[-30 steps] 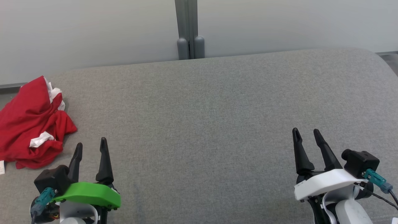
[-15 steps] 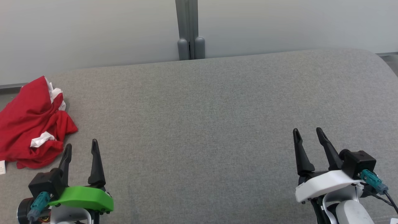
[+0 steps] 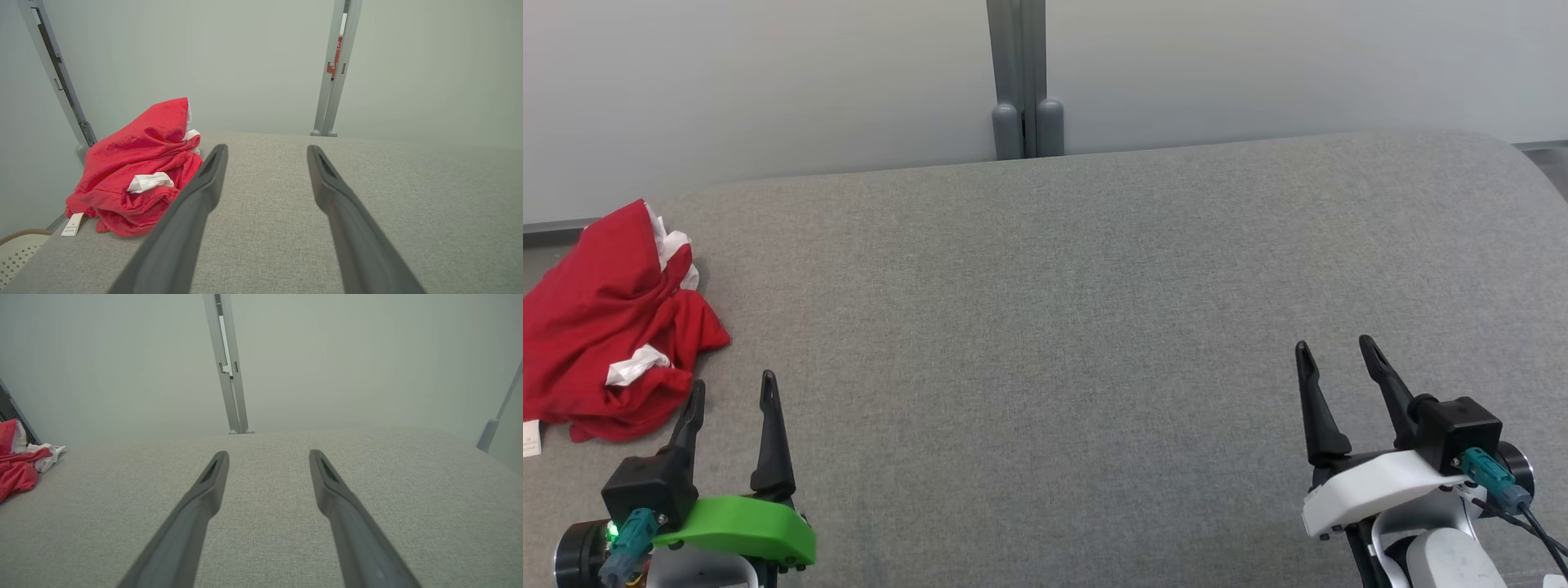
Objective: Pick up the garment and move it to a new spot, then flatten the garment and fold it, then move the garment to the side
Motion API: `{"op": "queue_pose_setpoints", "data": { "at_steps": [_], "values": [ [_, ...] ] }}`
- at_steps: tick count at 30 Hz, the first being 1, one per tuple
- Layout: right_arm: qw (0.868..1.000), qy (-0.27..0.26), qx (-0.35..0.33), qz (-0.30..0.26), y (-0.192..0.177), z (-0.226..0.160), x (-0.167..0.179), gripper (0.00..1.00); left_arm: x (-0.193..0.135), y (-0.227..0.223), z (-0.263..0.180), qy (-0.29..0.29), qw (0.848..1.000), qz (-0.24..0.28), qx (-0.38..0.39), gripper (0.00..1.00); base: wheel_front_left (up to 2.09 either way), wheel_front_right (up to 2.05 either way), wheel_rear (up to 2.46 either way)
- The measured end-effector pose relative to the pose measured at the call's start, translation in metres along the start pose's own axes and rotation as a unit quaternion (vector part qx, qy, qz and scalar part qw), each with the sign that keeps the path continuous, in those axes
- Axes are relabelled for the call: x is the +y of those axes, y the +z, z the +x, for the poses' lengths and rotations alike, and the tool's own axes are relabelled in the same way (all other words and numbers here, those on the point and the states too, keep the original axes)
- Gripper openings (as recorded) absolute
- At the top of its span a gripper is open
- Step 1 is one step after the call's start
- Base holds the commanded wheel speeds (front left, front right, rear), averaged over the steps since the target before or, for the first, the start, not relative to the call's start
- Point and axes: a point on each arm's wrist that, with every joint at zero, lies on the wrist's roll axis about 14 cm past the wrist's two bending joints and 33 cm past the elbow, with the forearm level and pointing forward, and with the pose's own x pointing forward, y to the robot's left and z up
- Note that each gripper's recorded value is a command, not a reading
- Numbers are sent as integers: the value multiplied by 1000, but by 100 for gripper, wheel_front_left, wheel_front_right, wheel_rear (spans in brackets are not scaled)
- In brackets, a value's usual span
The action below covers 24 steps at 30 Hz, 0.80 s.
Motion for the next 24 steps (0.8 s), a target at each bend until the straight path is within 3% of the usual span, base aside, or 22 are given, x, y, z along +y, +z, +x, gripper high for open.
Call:
{"op": "queue_pose_setpoints", "data": {
  "at_steps": [10,24],
  "values": [
    [999,7,9,-33,-1,-2,3,100,0,-3,-4,3,999,32,13,100,0,0,0],
    [999,2,17,-27,-3,-3,0,100,4,-5,-5,9,1000,14,20,100,0,0,0]
  ]
}}
